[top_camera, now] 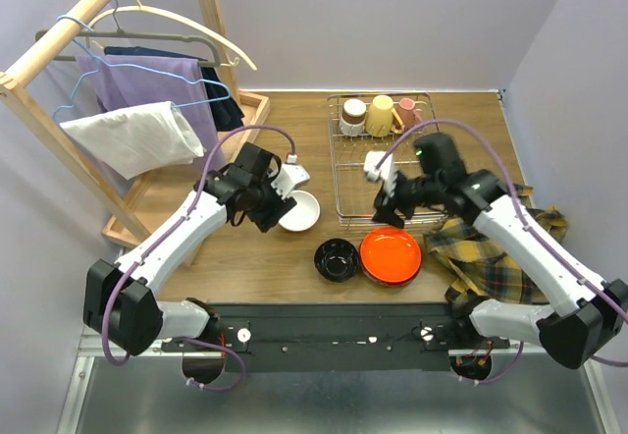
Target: Load the mixed dishes into the dish rack
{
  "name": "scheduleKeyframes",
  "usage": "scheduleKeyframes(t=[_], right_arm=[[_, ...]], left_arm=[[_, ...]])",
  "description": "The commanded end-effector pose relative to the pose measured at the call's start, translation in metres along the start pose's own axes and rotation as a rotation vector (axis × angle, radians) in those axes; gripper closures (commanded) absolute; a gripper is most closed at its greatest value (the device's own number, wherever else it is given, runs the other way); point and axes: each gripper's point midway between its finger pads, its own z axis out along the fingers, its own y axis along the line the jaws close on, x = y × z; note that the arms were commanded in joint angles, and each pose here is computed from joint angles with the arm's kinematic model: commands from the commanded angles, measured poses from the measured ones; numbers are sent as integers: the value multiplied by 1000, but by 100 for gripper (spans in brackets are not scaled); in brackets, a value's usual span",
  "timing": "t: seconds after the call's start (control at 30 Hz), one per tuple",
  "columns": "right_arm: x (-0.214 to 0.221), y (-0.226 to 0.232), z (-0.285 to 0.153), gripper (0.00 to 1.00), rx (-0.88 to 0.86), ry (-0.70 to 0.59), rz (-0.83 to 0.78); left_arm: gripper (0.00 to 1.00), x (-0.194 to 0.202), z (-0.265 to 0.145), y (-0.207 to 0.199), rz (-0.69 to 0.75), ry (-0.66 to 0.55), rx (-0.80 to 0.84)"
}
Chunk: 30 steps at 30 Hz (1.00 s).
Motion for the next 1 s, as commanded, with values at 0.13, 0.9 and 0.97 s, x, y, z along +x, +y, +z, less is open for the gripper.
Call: scheduleKeyframes(t=[0.13,0.9,0.97], right_arm=[[20,113,75,35,-314,112,-309],[74,165,144,46,-317,309,-335],[76,166,144,49,-320,318,-334]], left_arm=[[27,-58,-28,46,-171,-147,-179],[23,-82,-95,51,-258,-362,-223],[23,-82,-95,49,-262,-368,-216]])
